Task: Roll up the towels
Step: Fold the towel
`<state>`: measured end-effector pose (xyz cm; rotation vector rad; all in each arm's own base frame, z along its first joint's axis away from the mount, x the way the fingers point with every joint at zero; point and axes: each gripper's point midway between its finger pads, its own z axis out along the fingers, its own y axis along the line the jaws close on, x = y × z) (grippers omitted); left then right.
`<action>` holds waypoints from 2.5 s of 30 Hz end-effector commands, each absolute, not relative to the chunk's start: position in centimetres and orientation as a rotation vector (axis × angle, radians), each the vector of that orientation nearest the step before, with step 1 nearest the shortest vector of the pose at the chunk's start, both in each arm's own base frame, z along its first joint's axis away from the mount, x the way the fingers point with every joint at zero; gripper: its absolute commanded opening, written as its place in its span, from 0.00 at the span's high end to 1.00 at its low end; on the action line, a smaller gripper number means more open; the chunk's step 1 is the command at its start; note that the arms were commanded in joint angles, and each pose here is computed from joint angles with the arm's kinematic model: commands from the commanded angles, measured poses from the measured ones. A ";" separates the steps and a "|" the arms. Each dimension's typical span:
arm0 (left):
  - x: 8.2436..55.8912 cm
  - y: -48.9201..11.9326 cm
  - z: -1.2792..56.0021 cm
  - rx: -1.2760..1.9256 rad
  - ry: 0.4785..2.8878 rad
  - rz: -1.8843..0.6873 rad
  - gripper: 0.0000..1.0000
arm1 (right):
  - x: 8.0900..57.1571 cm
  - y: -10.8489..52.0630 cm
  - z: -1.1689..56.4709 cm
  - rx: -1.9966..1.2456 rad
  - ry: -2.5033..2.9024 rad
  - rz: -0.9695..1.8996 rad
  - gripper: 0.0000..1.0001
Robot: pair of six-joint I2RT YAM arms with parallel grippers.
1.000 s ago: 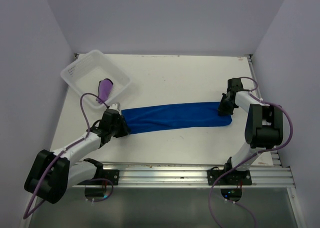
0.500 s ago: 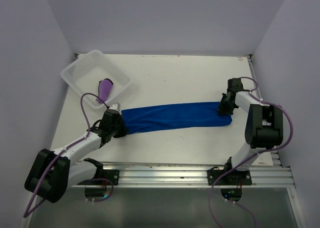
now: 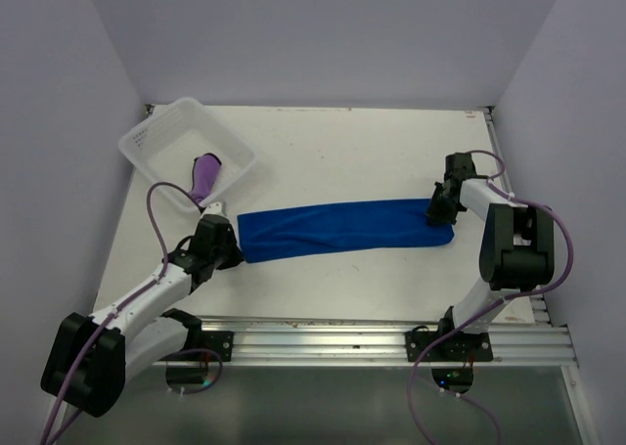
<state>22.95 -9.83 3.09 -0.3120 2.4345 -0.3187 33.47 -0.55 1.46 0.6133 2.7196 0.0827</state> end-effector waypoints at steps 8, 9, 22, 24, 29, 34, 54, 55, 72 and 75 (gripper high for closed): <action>24.0 -10.3 4.9 -0.313 2.373 -0.352 0.85 | 33.4 -0.4 1.3 0.590 2.713 0.099 1.00; 24.2 -10.4 5.3 -0.308 2.358 -0.362 0.79 | 33.5 -0.3 1.5 0.586 2.710 0.106 1.00; 30.5 -11.9 15.3 -0.175 2.132 -0.372 0.39 | 34.6 1.6 8.4 0.447 2.620 0.272 0.65; 30.9 -12.2 15.9 -0.158 2.126 -0.381 0.33 | 34.2 0.5 9.2 0.457 2.600 0.197 0.61; 31.9 -12.9 18.2 -0.121 2.083 -0.416 0.14 | 31.4 -3.0 11.2 0.630 2.505 0.026 0.52; 32.9 -12.9 19.1 -0.091 2.076 -0.444 0.00 | 27.2 -5.4 9.5 0.787 2.509 -0.109 0.43; 32.5 -11.0 18.5 0.009 2.058 -0.270 0.01 | 28.3 -4.2 2.1 0.985 2.531 0.080 0.50; 32.5 -10.9 18.5 0.008 2.058 -0.265 0.01 | 28.5 -4.4 2.0 0.993 2.525 0.083 0.55; 32.9 -10.5 17.3 0.013 2.093 -0.222 0.00 | 30.3 -5.2 0.0 1.012 2.540 0.243 0.74; 32.9 -10.4 17.4 0.011 2.092 -0.217 0.00 | 30.2 -5.0 0.2 1.000 2.541 0.256 0.81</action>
